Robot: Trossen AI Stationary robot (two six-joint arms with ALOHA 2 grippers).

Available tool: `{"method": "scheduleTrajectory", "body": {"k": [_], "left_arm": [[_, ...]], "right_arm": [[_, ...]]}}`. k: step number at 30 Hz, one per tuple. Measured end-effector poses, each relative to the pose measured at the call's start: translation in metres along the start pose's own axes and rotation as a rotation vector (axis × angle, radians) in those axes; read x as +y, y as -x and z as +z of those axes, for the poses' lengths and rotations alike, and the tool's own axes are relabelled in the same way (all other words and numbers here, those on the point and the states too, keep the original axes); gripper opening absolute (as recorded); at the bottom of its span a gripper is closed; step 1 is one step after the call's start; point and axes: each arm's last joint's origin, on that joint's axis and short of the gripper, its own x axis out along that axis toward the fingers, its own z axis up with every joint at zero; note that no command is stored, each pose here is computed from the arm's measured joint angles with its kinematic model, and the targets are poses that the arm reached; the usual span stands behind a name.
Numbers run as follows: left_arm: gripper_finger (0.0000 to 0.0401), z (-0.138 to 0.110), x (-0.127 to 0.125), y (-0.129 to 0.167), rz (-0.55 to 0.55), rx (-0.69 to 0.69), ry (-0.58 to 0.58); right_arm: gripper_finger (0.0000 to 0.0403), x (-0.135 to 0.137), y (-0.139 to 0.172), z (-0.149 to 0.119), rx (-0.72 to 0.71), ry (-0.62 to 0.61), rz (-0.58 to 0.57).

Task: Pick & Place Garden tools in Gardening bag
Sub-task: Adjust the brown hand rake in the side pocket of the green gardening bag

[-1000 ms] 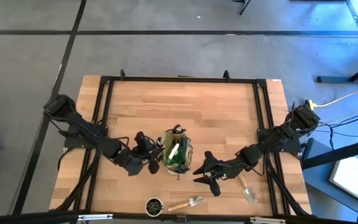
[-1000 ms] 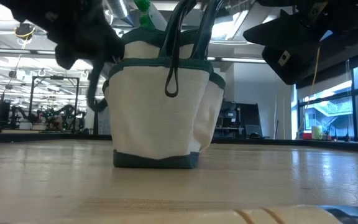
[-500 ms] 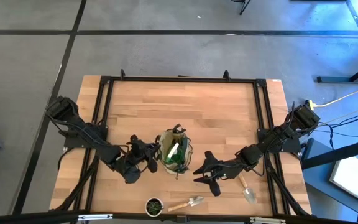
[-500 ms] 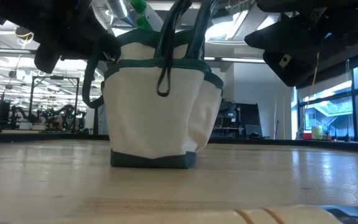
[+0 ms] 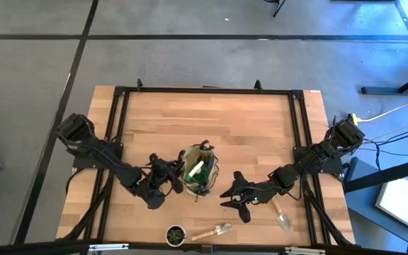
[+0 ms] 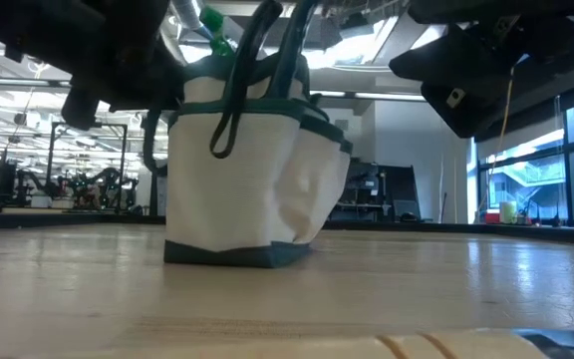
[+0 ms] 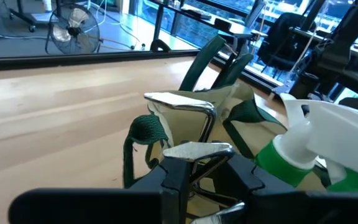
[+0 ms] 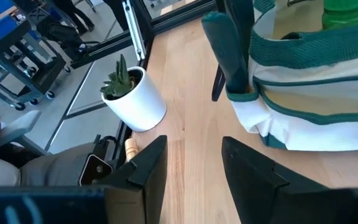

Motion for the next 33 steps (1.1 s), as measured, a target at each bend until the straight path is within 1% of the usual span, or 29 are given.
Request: {"method": "scheduleTrajectory", "body": {"k": [9,11,18,23,27,33], "left_arm": [[0.0050,0.001,0.000,-0.004,0.008,0.002,-0.002],[0.0057,0.001,0.000,-0.004,0.009,0.000,-0.004],[0.0168,0.001,0.001,-0.004,0.012,-0.007,-0.020],[0.0232,0.001,0.000,-0.003,0.001,0.012,0.010],[0.0258,-0.001,-0.001,0.002,-0.018,0.022,0.020],[0.0259,-0.004,-0.003,0.013,-0.041,0.009,0.029]], "right_arm": [[0.0156,0.000,0.000,0.000,0.004,0.006,-0.003],[0.0156,0.000,0.000,0.000,0.004,0.006,-0.003],[0.0156,0.000,0.000,0.000,0.004,0.007,-0.003],[0.0156,0.000,0.000,0.000,0.004,0.007,-0.003],[0.0156,0.000,0.000,0.000,0.004,0.007,-0.003],[0.0156,0.000,0.000,0.000,0.004,0.007,-0.002]]}}
